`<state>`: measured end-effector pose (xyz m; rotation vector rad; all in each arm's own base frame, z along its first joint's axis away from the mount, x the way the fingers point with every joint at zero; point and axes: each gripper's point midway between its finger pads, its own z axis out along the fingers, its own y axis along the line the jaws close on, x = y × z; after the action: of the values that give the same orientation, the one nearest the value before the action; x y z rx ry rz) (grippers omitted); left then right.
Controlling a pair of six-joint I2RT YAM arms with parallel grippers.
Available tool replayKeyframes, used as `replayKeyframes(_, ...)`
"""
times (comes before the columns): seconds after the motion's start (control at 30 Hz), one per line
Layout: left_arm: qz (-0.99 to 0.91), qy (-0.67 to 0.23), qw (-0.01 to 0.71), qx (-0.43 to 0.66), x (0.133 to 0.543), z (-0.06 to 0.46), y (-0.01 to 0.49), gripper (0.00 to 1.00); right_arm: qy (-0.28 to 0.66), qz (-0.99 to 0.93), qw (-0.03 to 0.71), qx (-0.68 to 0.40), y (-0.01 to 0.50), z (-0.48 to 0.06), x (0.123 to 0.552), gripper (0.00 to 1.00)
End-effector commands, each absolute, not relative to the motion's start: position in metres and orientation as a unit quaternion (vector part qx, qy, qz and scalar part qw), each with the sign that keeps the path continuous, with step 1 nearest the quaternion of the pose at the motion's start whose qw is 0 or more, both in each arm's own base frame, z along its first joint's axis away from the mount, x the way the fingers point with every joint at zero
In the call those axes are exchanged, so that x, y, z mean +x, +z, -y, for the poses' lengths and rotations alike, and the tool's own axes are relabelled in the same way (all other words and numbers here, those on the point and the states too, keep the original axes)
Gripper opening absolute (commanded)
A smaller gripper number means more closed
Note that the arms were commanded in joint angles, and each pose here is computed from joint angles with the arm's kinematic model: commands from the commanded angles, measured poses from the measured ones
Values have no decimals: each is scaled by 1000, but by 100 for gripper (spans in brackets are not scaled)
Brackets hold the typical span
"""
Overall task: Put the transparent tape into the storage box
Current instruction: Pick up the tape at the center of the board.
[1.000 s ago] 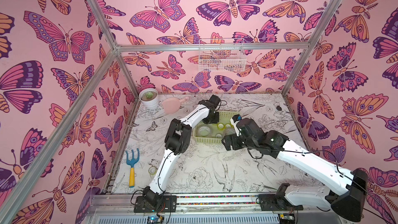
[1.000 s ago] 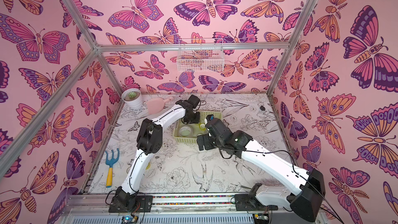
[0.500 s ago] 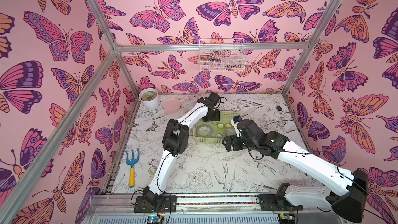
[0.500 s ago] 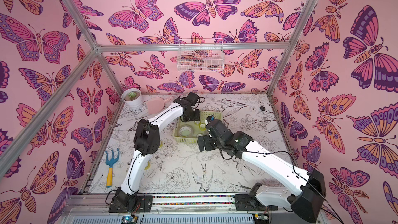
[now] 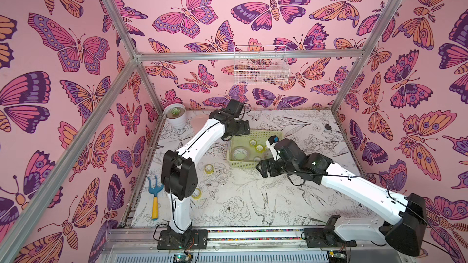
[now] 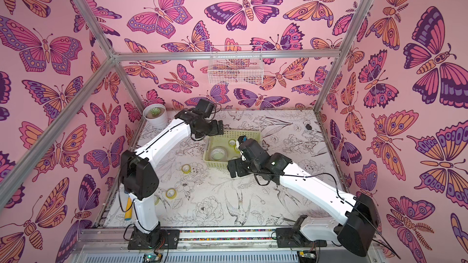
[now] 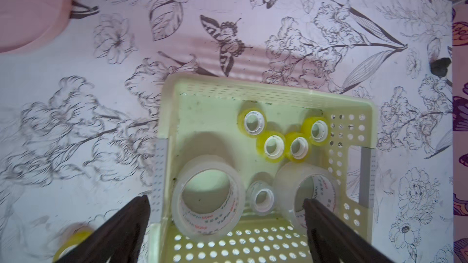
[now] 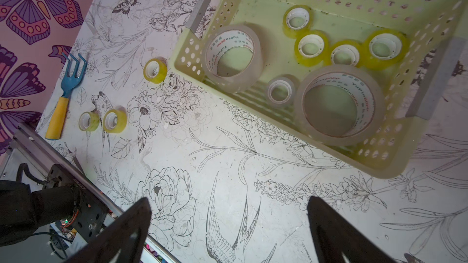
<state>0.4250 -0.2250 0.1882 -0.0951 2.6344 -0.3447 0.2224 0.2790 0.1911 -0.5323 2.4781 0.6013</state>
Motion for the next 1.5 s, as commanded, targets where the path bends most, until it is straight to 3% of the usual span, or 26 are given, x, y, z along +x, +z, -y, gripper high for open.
replayKeyframes(0.0,-961,-94,249,-78,408,187,195,100,251,-903,274,-216,207,-299,226,99)
replayKeyframes(0.43,-954,-61,226,-186,320,84,170,100,276,-889,252,-265,203,-345,224,99)
replayKeyframes(0.7,-961,-40,170,-214,288,63,126,89,295,-879,239,-288,203,-367,221,99)
replayKeyframes(0.93,-971,-6,111,-213,282,54,86,73,301,-876,233,-297,204,-376,220,99)
replayKeyframes(1.07,-973,-5,105,-207,292,54,74,69,297,-877,234,-296,204,-375,220,99)
replayKeyframes(1.3,-977,-14,81,-199,306,58,50,49,286,-881,239,-290,203,-369,222,99)
replayKeyframes(1.47,-979,-13,68,-194,308,60,34,48,280,-884,242,-285,202,-365,222,99)
